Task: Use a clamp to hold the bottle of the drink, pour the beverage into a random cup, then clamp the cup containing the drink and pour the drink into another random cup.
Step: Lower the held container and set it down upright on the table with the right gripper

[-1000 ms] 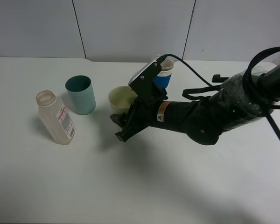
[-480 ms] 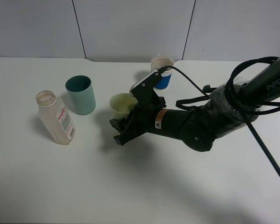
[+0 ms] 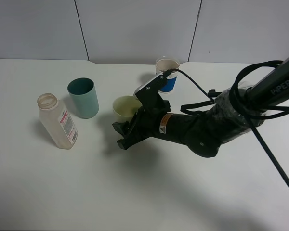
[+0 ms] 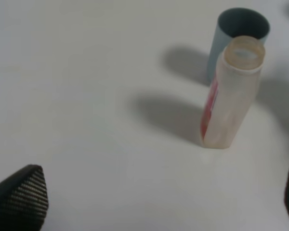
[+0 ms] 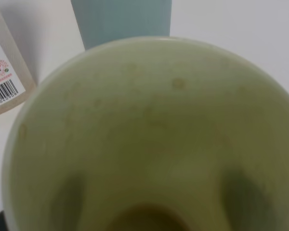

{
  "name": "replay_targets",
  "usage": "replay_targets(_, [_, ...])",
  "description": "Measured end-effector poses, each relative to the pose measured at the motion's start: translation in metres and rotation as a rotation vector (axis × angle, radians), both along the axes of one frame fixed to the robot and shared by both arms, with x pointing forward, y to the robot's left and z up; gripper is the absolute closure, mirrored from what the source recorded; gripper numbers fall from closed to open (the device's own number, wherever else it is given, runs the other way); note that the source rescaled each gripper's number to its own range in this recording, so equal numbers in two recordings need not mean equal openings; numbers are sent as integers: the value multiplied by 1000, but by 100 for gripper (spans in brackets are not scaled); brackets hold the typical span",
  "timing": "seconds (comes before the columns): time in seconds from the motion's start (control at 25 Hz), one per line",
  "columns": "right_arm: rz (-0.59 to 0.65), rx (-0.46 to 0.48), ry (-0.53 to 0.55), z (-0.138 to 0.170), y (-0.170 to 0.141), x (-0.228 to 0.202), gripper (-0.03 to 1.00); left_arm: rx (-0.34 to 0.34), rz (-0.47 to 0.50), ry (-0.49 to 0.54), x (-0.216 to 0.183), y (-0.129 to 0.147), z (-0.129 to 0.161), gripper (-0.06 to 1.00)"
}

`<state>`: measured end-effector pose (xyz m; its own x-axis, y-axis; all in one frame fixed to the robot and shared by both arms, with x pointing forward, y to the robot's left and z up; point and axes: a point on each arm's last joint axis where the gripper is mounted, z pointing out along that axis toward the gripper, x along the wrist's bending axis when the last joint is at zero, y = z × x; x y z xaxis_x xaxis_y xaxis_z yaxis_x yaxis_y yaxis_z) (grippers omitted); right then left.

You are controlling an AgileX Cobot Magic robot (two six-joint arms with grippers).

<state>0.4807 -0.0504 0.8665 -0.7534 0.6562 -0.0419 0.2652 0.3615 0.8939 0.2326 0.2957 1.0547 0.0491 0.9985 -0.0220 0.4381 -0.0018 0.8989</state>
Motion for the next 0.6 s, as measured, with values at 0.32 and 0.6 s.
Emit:
replay_targets(0.32, [55,-14,-14,0,2,-3,93,0,0,0,0,0,0,-6])
replay_targets(0.6, [54,-23,-3,-4,2,-3,8,0,0,0,0,0,0,-6])
